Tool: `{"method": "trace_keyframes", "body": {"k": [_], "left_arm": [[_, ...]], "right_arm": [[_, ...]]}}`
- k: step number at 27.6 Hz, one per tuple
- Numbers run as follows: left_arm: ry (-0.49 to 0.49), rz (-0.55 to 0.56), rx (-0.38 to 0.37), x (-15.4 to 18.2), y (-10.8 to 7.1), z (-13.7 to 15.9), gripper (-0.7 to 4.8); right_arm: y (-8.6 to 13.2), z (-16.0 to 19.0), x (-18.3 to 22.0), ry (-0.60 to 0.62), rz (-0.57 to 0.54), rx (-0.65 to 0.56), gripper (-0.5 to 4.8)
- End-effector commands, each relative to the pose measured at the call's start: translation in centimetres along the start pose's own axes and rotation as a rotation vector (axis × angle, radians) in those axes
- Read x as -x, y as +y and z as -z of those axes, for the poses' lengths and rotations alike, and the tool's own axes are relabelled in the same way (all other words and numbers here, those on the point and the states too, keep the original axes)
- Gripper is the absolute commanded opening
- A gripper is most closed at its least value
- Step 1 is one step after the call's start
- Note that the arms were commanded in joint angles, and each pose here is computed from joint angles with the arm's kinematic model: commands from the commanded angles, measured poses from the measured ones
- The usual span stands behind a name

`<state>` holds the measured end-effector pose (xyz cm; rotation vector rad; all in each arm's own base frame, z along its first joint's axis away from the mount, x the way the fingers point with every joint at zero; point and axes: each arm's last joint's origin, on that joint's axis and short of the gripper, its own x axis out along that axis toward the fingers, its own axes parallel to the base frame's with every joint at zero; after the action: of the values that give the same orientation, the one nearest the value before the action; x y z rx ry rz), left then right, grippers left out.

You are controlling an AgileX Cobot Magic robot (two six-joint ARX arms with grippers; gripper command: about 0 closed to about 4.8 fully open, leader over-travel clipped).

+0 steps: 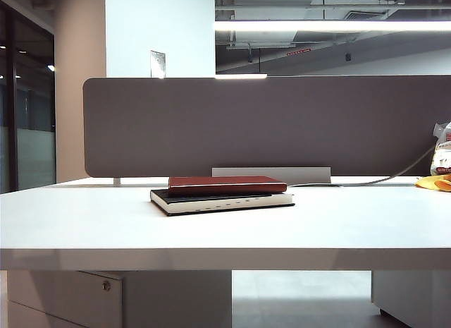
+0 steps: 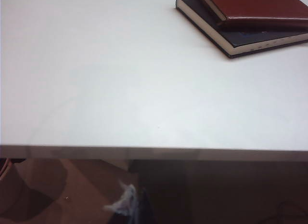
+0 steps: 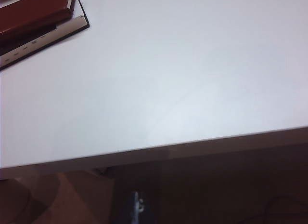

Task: Pick up the red book and place it on top of the black book.

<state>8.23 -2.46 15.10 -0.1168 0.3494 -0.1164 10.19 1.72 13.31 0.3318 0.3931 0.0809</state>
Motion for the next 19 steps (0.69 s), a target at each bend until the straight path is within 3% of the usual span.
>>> {"method": "trace_keyframes", "body": {"k": [1,12,19], "left_arm": [[0.0,-0.006,-0.028,-0.11,0.02,0.15,-0.06],[0.011,0.023,-0.045,-0.1,-0.06,0.19,-0.06],[0.011,0.023,-0.015,-0.1,-0.06,0.19,-0.06]], "right_arm": [[-0.04,0.09,-0.03,0.0,0.005,0.018,-0.05],[-0.16,0.43,-0.29,0.05,0.018,0.061,-0.05],[-0.15,0.6,-0.42,0.079,0.004,0.06,-0.05]]}}
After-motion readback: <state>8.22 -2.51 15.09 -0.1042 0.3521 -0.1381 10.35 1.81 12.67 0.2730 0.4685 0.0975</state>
